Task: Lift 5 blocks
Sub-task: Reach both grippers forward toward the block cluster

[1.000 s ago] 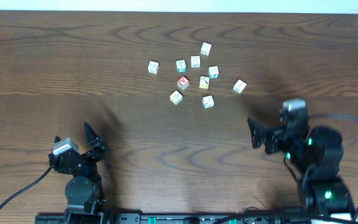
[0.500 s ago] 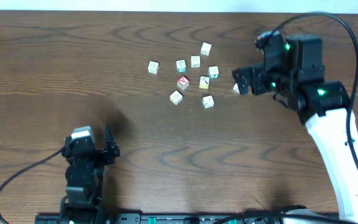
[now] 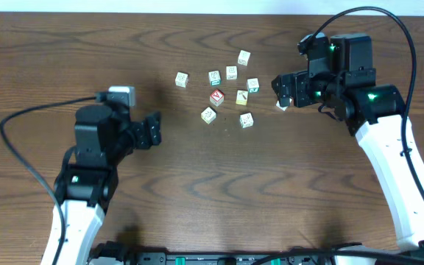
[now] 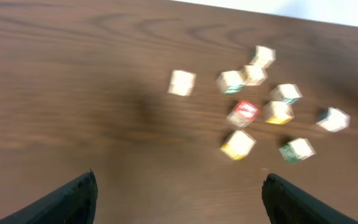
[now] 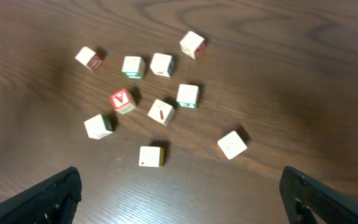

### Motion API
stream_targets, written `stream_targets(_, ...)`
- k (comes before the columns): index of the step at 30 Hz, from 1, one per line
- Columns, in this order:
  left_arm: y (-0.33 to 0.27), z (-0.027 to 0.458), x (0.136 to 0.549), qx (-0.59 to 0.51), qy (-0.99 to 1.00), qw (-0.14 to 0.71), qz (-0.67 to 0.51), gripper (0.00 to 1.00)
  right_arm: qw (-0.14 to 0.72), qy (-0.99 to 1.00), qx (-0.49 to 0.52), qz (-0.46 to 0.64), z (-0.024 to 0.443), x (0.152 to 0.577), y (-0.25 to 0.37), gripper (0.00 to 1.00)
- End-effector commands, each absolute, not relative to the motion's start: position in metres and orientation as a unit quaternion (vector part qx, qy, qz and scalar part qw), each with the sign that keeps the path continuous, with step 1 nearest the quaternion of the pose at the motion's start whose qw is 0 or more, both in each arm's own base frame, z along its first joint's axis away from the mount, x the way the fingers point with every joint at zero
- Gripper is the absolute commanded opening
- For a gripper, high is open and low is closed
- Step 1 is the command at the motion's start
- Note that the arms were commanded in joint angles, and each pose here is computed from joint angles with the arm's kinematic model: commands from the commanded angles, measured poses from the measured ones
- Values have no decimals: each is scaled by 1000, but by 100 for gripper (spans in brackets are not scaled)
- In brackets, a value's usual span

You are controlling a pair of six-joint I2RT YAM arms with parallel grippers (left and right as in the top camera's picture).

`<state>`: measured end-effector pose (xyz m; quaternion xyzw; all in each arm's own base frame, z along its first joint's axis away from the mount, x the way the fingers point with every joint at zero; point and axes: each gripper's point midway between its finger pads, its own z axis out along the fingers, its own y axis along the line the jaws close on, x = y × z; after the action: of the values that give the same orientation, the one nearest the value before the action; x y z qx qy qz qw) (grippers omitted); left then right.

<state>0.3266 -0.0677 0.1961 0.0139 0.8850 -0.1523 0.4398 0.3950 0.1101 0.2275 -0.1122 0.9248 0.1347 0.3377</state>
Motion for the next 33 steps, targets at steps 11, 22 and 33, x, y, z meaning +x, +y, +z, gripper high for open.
stream_targets(11,-93,143,365,37,916,344,-204,85,240,965,18,108,136,442,82,99)
stream_targets(22,-95,147,403,71,914,354,-185,85,224,968,33,109,110,466,83,99)
stream_targets(33,-77,110,453,66,936,326,-112,86,142,979,101,108,61,455,83,98)
